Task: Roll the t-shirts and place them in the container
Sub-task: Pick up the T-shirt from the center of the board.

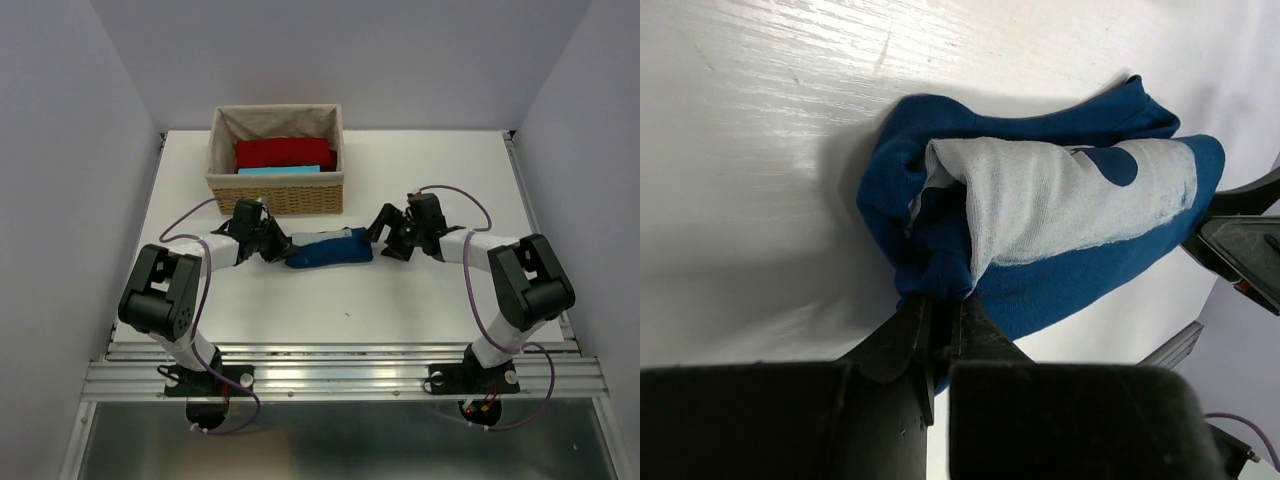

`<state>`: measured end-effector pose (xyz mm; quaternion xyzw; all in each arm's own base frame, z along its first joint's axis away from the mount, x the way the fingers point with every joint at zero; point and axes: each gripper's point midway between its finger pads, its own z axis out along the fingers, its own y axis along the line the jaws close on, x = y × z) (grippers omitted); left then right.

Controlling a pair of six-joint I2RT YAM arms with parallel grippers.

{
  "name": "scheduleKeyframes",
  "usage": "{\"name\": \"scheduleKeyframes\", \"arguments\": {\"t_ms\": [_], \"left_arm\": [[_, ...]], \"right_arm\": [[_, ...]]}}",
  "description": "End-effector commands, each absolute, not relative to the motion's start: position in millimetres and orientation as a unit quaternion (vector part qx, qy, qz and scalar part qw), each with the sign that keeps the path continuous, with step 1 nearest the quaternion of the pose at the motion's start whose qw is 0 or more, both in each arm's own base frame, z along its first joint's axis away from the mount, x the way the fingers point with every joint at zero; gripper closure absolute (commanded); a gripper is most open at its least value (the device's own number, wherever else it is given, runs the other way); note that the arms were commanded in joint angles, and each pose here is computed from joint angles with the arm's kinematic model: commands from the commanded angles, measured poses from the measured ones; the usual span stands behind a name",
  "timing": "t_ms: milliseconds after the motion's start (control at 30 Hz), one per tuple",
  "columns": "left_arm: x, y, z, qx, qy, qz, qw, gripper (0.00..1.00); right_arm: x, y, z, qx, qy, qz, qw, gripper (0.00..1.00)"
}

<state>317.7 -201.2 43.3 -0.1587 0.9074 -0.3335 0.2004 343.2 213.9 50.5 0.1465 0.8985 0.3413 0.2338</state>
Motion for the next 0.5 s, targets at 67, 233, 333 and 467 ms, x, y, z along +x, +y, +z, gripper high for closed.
{"name": "scheduleKeyframes", "arguments": {"t_ms": [67, 233, 333, 467], "left_arm": [[332.3, -196.3, 68.4, -0.149, 0.898, -0.339, 0.239, 1.00], [335.5, -197.1, 68.8, -0.147, 0.898, -0.339, 0.239, 1.00], [336.2, -197.1, 69.1, -0.147, 0.898, -0.340, 0.238, 1.00], [334.8, -197.3, 69.3, -0.142, 0.899, -0.341, 0.235, 1.00]], "right_arm": [[332.2, 209.1, 37.9, 0.180, 0.902, 0.330, 0.211, 0.06], [323.3, 222.6, 32.8, 0.208, 0.887, 0.370, 0.183, 0.07], [323.0, 225.9, 30.1, 0.227, 0.878, 0.384, 0.175, 0.08], [320.6, 235.8, 31.4, 0.231, 0.875, 0.395, 0.162, 0.09]]}}
